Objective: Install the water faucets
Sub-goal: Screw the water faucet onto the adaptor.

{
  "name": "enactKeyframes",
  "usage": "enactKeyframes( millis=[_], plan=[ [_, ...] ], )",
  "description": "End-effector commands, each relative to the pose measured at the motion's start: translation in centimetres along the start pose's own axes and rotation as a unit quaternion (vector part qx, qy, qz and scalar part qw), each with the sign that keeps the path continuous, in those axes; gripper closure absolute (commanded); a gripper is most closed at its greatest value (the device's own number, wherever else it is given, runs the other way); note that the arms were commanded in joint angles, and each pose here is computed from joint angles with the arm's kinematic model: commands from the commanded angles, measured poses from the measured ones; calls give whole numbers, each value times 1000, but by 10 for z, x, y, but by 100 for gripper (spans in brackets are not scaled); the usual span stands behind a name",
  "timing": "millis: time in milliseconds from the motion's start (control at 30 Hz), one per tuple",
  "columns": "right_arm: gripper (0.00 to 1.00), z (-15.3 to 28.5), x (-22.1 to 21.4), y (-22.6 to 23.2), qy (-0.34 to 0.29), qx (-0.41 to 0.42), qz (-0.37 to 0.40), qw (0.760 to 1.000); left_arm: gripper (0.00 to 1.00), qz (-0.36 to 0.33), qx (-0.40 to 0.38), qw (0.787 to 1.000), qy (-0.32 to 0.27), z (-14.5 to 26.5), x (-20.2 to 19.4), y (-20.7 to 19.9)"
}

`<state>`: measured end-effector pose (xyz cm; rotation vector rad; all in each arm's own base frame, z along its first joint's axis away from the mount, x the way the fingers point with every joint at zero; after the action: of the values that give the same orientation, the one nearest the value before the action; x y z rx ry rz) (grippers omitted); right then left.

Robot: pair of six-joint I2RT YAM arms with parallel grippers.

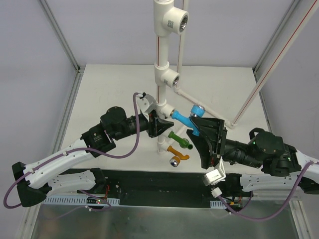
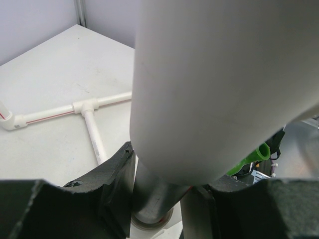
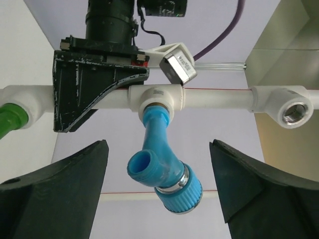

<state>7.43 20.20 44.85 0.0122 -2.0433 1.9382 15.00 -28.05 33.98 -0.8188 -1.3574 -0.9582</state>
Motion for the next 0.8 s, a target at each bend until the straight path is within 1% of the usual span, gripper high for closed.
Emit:
enactKeyframes(
  millis=[0, 33, 100, 167, 233, 267, 333, 400, 467, 500, 567, 633, 667, 733, 767],
  plan=[
    [15, 4, -13, -5, 54, 18, 43, 997, 100, 91, -1, 995, 43, 5, -10, -9],
    [21, 4, -16, -4, 63, 22, 41, 997, 100, 90, -2, 995, 43, 5, -10, -9],
    [38, 2, -24, 1, 87, 33, 37, 995, 100, 91, -3, 995, 43, 5, -9, -9],
    [51, 1, -33, 5, 113, 40, 27, 992, 100, 90, -4, 995, 42, 5, -9, -9],
    [61, -2, -42, 10, 139, 41, 7, 989, 100, 91, -4, 995, 39, 6, -7, -10],
    [71, -3, -45, 12, 152, 37, -8, 988, 100, 90, -4, 995, 40, 6, -8, -9],
    [99, -8, -51, 16, 172, 7, -60, 983, 100, 91, -4, 995, 38, 7, -8, -10],
    [100, -12, -53, 13, 171, -53, -133, 975, 100, 90, -4, 995, 36, 8, -7, -10],
    [100, -13, -55, 11, 169, -116, -237, 950, 100, 90, -5, 995, 36, 8, -7, -10],
    [100, -12, -57, 13, 176, -133, -296, 929, 100, 90, -5, 995, 36, 8, -7, -10],
    [100, -9, -55, 12, 175, -170, -427, 870, 100, 89, -8, 995, 36, 8, -6, -11],
    [100, -8, -48, 17, 163, -190, -555, 794, 100, 88, -4, 995, 38, 7, -8, -10],
    [100, -9, -41, 22, 150, -187, -614, 752, 100, 86, -7, 995, 39, 7, -8, -10],
    [100, -13, -23, 29, 110, -170, -717, 667, 100, 87, -6, 995, 43, 6, -9, -10],
    [100, -16, -11, 31, 82, -157, -770, 613, 100, 86, -7, 995, 44, 5, -9, -10]
  ],
)
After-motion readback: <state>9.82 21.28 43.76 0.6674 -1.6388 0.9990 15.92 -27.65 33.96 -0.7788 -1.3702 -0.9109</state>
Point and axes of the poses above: each gripper's point midway between its finger pads, its own z axis back along the fingers, its own y axis along the line the jaws close on, x = y × z, the point moved 4 cm from there along z, back along the fingers, and after that the axes turned 15 degrees about -z, right-handed, at the moved point
